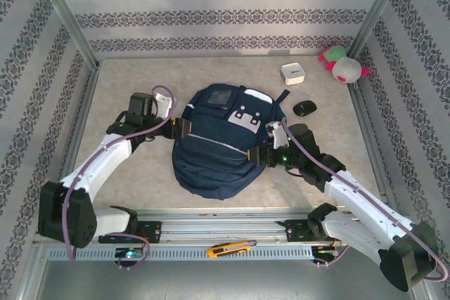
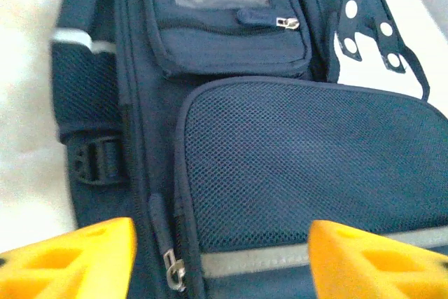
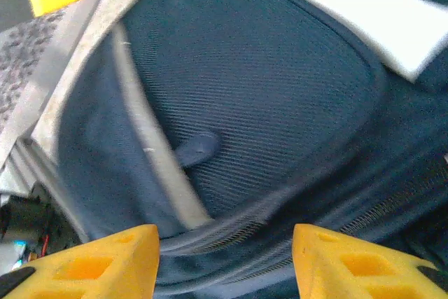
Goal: Pack the student bag
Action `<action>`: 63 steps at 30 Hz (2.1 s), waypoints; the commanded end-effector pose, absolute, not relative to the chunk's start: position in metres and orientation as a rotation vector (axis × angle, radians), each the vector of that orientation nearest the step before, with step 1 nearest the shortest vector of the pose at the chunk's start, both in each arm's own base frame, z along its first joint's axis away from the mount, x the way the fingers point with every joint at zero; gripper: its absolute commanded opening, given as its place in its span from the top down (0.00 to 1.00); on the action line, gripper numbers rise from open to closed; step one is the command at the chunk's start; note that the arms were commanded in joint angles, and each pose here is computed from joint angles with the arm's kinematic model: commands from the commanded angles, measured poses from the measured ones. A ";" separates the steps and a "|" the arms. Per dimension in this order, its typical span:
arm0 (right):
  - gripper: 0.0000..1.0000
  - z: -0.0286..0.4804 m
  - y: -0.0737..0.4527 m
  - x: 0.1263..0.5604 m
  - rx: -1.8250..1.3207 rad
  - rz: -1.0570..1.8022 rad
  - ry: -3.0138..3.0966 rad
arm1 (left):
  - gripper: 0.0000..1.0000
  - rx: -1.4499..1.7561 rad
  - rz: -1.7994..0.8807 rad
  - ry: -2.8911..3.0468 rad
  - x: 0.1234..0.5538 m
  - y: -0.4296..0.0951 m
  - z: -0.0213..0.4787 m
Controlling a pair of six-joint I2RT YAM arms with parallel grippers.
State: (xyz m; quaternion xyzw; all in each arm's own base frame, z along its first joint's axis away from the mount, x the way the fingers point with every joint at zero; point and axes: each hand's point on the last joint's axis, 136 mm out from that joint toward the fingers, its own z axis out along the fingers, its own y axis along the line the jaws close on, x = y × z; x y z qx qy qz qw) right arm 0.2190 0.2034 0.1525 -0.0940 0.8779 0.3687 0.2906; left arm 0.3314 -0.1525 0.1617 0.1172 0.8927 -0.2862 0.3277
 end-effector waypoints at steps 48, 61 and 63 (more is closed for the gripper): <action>0.43 0.108 0.167 0.207 0.122 1.064 2.406 | 0.27 1.560 -0.285 1.930 0.238 -0.183 0.109; 0.54 0.070 0.165 0.184 0.211 1.082 2.486 | 0.76 1.613 -0.450 1.948 0.217 -0.194 0.100; 0.57 0.069 0.166 0.184 0.217 1.088 2.482 | 0.83 1.608 -0.474 1.942 0.213 -0.197 0.103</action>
